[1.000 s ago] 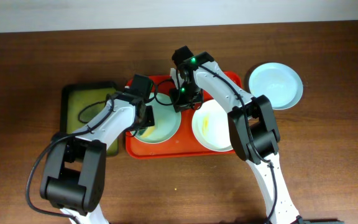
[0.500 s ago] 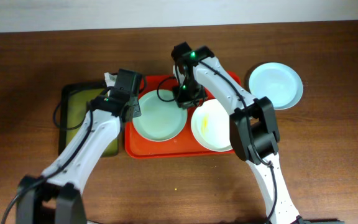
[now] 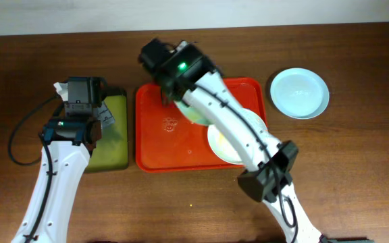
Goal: Clean dirty plates on tray and stack at the side
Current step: 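Lift the green plate with the right gripper and stack it on the blue plate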
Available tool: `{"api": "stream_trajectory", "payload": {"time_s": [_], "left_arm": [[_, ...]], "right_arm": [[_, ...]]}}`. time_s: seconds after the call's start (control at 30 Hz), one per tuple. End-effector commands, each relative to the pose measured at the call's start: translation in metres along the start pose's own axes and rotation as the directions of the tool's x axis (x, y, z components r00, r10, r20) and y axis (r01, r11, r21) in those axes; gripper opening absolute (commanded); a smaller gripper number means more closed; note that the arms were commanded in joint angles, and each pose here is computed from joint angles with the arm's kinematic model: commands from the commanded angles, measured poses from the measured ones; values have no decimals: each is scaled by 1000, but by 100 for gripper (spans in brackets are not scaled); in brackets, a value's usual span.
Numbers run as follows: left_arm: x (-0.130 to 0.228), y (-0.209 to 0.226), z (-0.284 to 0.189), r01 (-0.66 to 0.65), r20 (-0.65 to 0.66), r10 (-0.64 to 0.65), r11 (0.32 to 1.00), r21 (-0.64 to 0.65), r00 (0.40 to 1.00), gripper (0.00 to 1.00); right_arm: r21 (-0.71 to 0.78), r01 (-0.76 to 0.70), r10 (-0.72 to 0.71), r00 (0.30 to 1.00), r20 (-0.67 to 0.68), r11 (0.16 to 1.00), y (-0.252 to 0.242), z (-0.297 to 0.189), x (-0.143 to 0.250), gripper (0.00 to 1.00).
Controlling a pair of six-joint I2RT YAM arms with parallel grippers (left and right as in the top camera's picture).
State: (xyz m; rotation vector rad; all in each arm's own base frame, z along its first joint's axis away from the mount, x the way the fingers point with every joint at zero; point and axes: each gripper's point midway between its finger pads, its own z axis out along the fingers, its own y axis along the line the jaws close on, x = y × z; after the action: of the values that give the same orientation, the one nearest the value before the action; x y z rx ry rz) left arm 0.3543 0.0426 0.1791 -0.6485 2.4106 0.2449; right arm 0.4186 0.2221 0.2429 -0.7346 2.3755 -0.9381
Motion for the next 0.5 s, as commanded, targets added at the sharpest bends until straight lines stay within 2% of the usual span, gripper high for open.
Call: {"api": "stream_trajectory", "payload": {"time_s": [0.0,0.13,0.3,0.4,0.43,0.47], "left_arm": [[4,2,7,15,-20,-15,1000,-12,1000,0],[8,1,14,5,-41,-6,1000,-22,999,0],[14,0,23,-6,-69,4,999,-35,998,0],[14,0,23,-6,-69,4,999,-34,998,0],[14,0,23,-7,-70,4,999,-35,998,0],[15,0,23,-8,-74,6,999,-37,997,0]], "right_arm": [[370,-9,-33,994,107,929,-59,-47,-12,4],[560,-29,-81,982,170,828,-73,-89,-20,4],[584,-33,-104,974,200,811,-66,-105,-23,4],[502,-21,-83,979,184,865,-58,-89,-22,4],[390,-22,-46,985,165,921,-46,-69,-19,4],[253,-105,69,987,146,962,-36,-46,-14,4]]}}
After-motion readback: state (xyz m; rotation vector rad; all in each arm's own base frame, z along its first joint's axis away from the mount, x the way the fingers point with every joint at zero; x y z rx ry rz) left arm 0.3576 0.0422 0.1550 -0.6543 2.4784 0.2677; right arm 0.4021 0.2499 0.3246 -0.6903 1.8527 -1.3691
